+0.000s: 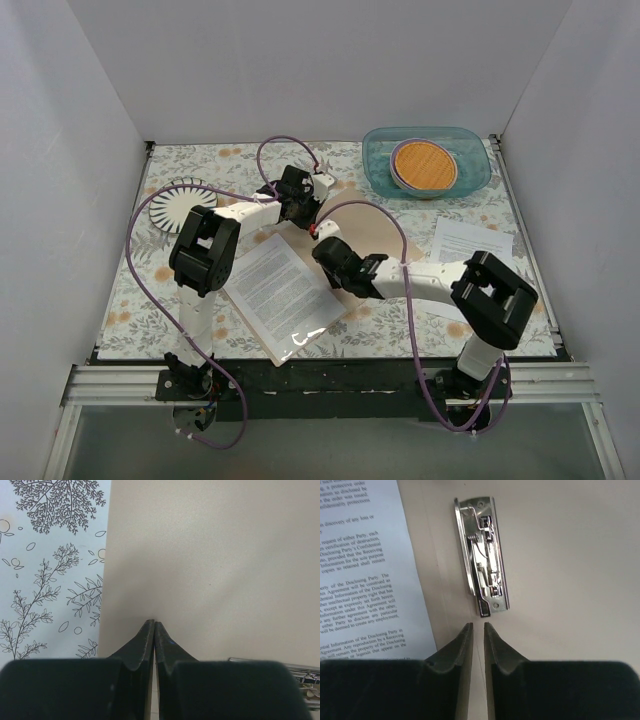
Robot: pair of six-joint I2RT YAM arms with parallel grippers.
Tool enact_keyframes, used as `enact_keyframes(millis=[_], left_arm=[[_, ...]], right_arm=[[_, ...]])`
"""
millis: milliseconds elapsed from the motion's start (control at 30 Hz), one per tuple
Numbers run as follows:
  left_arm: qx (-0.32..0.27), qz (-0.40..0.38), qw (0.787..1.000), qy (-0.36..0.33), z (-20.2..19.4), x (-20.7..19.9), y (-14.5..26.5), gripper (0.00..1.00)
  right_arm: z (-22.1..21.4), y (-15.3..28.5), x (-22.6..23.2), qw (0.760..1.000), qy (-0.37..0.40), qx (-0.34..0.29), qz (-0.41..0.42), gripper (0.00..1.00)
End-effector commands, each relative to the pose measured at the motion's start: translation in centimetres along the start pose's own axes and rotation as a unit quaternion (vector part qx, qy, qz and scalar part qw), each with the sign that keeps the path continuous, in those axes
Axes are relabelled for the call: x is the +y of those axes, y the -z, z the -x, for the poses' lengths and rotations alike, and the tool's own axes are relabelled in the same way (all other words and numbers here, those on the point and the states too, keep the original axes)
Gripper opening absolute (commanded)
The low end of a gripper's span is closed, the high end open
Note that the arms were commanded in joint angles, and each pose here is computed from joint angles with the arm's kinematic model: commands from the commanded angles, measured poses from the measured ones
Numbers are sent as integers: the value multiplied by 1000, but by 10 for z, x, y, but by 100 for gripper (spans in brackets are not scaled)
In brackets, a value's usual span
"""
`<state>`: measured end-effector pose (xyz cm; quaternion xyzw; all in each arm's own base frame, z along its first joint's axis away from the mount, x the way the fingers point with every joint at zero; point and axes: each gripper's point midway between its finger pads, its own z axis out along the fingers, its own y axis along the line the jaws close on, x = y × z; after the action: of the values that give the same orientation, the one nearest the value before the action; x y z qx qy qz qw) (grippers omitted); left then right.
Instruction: Put the files into the folder
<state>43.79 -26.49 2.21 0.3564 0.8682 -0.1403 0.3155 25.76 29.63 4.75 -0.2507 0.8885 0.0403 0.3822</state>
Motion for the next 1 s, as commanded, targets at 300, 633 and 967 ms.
enact_keyframes(millis=[300, 633, 967], left_arm=[[144, -23, 989, 27, -87, -14, 0, 0], [146, -22, 989, 27, -88, -14, -2, 0], [148, -21, 988, 25, -90, -13, -2, 0]], right_arm=[[34, -13, 15, 998, 11, -24, 49, 26], [20, -15, 4, 999, 7, -7, 37, 8], [0, -21, -1, 999, 1, 13, 32, 1]])
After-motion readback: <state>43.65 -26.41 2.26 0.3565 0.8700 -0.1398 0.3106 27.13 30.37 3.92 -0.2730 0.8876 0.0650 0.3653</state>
